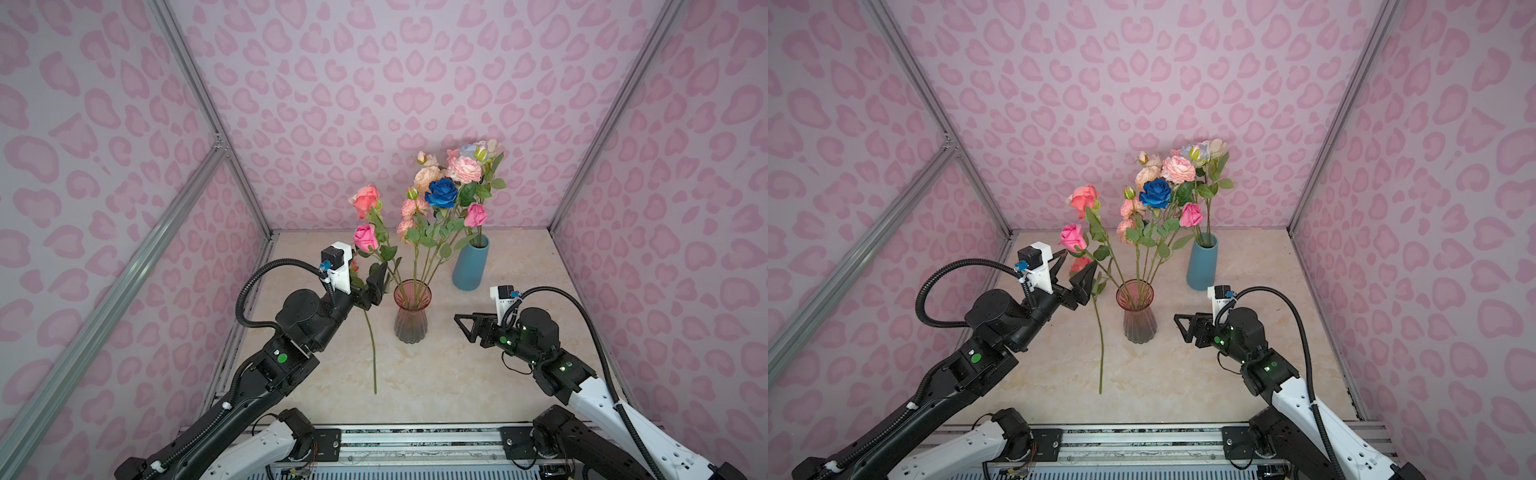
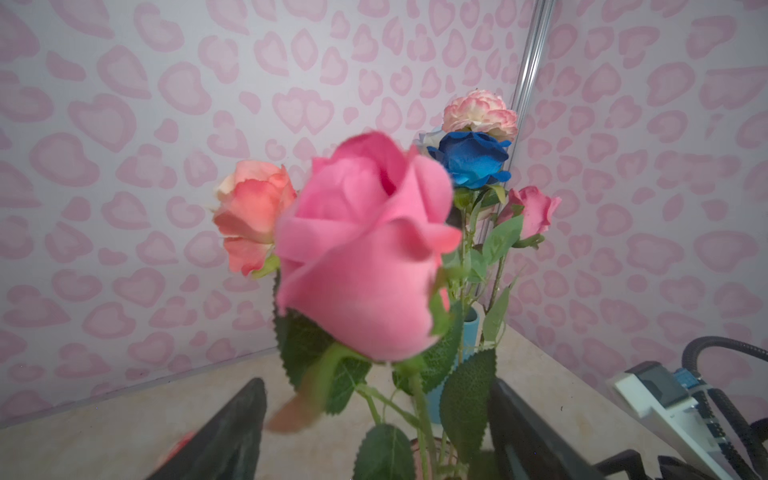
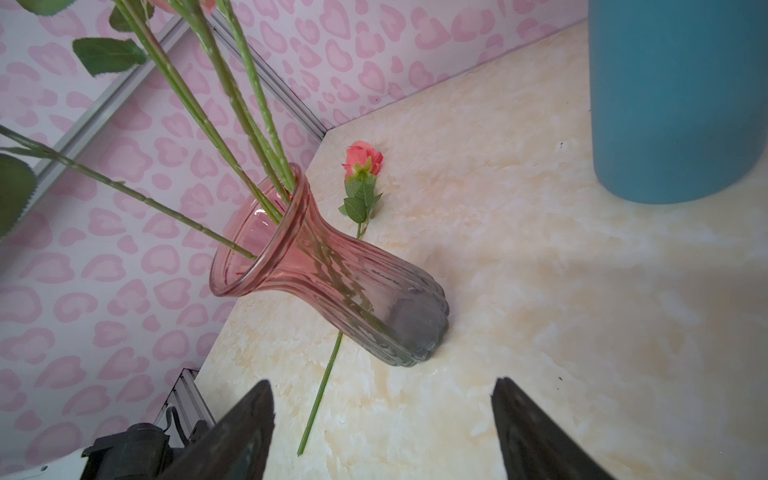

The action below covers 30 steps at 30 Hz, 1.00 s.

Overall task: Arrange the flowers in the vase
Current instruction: 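Lower the rosebud stem into the pink vase and open the left gripper, then move the open left gripper down to the coral-pink rose stem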

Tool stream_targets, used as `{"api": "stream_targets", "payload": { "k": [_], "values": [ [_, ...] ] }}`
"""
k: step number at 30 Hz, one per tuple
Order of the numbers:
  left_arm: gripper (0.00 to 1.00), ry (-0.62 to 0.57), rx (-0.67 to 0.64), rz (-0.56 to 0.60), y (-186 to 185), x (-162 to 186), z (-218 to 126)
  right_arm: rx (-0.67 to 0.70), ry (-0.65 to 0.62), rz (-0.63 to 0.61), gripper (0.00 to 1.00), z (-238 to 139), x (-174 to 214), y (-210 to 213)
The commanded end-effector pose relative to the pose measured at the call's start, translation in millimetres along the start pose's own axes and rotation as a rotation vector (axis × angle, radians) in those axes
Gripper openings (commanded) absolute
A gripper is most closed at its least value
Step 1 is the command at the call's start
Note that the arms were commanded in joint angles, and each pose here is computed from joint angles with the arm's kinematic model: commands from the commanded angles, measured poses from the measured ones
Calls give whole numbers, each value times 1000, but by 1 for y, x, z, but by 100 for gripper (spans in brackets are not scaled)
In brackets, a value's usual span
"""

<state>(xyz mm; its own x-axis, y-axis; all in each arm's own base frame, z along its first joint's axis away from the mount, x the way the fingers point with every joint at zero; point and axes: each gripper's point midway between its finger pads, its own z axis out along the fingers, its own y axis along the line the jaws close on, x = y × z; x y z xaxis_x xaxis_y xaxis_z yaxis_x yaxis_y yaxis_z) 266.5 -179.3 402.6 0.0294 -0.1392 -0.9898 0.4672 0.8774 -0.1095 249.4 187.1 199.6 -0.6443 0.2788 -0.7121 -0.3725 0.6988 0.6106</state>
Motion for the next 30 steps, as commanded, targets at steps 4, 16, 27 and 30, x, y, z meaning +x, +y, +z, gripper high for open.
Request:
{"api": "stream_targets", "payload": {
  "k": [4,16,27,30],
  "values": [
    [83,43,-102,0,23,18,-18,-27,-12,-4,83,6,-7,6],
    [79,39,-187,-83,44,39,-42,-8,-21,-33,83,2,-10,6],
    [61,199,-572,-267,108,139,-80,36,-28,-40,82,10,-12,-4],
    [57,304,-645,-324,114,180,-77,56,-10,-27,81,15,-8,-10]
  ]
}}
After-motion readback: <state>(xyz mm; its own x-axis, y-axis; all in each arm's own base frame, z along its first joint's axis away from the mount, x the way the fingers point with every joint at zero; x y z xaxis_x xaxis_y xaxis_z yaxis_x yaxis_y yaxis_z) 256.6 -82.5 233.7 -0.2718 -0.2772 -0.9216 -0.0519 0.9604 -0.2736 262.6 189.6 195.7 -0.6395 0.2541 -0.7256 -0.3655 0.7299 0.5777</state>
